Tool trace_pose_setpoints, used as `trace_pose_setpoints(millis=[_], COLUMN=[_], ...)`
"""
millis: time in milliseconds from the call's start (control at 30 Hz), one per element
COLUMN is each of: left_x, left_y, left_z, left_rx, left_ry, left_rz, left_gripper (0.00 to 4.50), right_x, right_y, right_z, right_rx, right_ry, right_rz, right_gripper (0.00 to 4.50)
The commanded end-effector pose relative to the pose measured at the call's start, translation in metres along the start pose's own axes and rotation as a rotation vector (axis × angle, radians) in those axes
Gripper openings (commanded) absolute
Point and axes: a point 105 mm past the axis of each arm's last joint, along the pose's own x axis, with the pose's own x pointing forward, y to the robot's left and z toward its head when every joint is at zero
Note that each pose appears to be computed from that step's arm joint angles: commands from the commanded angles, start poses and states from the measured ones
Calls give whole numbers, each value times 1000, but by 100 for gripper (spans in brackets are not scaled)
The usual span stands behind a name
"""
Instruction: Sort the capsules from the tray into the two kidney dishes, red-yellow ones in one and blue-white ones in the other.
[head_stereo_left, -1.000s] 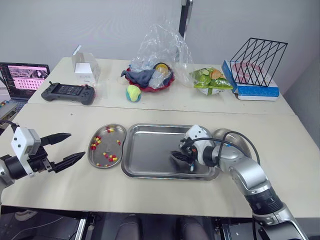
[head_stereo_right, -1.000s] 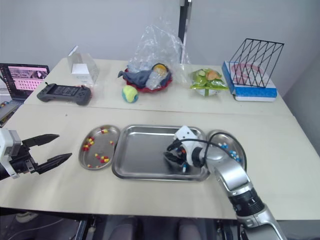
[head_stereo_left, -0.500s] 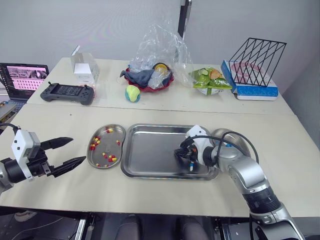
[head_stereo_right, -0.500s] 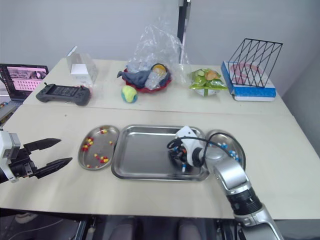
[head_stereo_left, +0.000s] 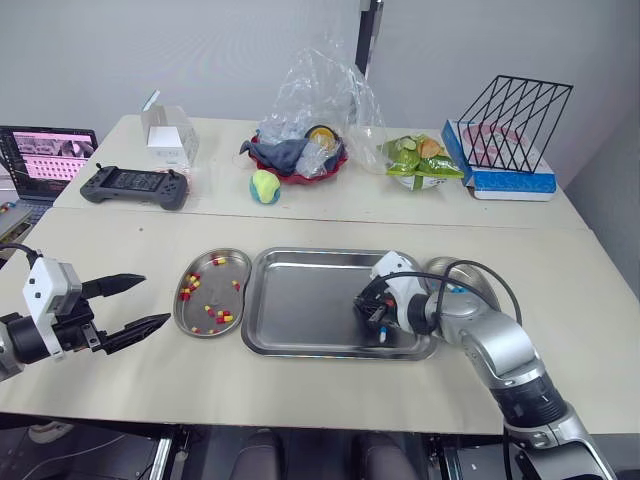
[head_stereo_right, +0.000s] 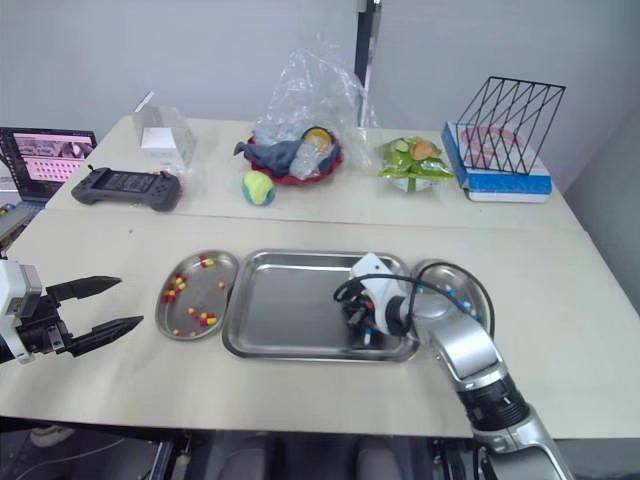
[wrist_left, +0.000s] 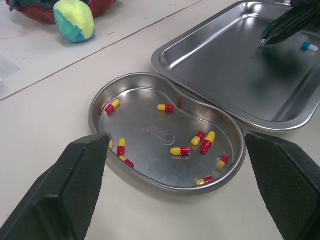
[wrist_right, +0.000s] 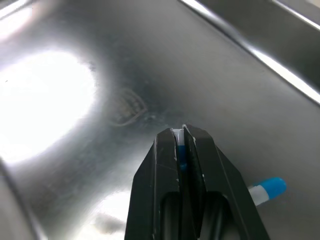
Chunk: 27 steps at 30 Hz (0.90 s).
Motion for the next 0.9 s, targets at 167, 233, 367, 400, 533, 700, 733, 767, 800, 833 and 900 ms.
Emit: trace_pose_setpoints(millis=[167, 233, 367, 400, 533, 700, 733, 767, 800, 833, 900], left_x=[4, 3, 2, 2, -1, -6, -5, -4, -4, -3, -3], left_y=[3, 3, 7, 8, 13, 21, 22, 22, 22, 22, 22], left_z=[14, 16, 14, 14, 8, 4, 4, 3, 3, 2, 1], left_rx=[-23, -53, -58, -59, -60, -53, -50, -48, -47, -48, -49], left_ry=[-70, -83, -73, -73, -48, -32, -32, -30, -29, -26, -25], left_rz=[-39, -58, -63, -64, -49, -23, -22, -22, -23, -25, -25], left_gripper=[450, 450, 450, 450, 450, 450, 450, 450, 450, 450, 450], right_x=[-78, -100, -135, -139, -146, -147, -147, -147, -147, -147, -148], right_y=[-59, -81, -108, -111, -111, -113, -114, -114, -115, -114, -113], right_z=[39, 28, 9, 5, -16, -24, -26, -27, -27, -25, -22], right_rx=[24, 4, -2, -5, -27, -9, -4, 13, 24, 22, 15], right_ry=[-156, -103, -26, -11, 78, 84, 92, 87, 81, 79, 78], right_rz=[-79, -168, -266, -275, -275, -295, -303, -309, -312, -306, -299], right_gripper=[3, 3, 3, 3, 3, 3, 3, 38, 76, 110, 179])
